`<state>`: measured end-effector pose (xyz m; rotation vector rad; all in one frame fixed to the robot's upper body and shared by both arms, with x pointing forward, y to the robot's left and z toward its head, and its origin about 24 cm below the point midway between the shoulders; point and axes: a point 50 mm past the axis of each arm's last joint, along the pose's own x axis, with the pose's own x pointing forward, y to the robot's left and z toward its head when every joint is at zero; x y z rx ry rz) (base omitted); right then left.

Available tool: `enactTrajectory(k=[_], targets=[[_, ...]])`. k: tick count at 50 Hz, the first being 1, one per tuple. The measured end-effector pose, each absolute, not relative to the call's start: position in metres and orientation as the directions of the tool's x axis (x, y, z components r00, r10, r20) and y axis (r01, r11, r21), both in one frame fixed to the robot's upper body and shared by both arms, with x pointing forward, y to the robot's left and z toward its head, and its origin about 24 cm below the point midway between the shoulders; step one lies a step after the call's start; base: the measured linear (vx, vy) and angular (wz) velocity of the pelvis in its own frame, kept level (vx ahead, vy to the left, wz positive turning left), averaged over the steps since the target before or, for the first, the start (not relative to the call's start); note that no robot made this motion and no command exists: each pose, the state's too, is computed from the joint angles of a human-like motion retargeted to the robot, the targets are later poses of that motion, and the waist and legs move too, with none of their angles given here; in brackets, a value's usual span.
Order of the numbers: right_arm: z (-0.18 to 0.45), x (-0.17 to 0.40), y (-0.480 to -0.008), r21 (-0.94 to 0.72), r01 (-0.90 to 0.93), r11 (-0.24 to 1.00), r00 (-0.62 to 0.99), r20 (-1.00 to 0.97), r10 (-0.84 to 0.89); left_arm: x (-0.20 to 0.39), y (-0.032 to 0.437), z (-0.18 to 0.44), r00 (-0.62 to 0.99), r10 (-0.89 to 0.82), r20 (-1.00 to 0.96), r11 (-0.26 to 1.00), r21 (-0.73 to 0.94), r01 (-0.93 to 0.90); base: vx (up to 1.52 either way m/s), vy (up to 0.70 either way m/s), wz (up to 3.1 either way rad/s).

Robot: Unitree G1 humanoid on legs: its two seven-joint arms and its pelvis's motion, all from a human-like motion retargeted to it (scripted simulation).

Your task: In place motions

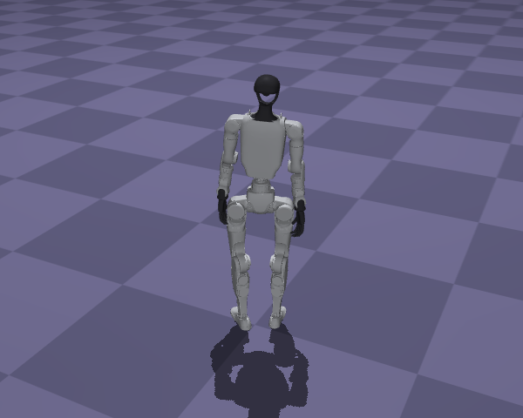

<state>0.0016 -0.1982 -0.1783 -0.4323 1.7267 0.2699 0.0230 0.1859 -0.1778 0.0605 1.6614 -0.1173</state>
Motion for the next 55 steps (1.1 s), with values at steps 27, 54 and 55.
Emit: enactTrajectory(k=[27,54,55], targets=[[-0.168,-0.041,-0.231,-0.103,-0.387,0.916,-0.299,-0.926,-0.230,0.030,0.183,-0.179,-0.020,0.057,-0.998,0.986,0.053,0.155,-0.08,0.02,1.48],[-0.176,0.026,-0.215,-0.122,-0.357,0.926,-0.064,-0.986,-0.155,0.007,0.183,-0.179,-0.091,0.045,-0.995,0.989,0.031,0.143,0.22,0.19,0.95],[-0.176,0.026,-0.217,-0.134,-0.370,0.919,-0.061,-0.984,-0.168,0.015,0.181,-0.180,-0.065,0.033,-0.997,0.990,0.024,0.141,0.21,0.20,0.77]])
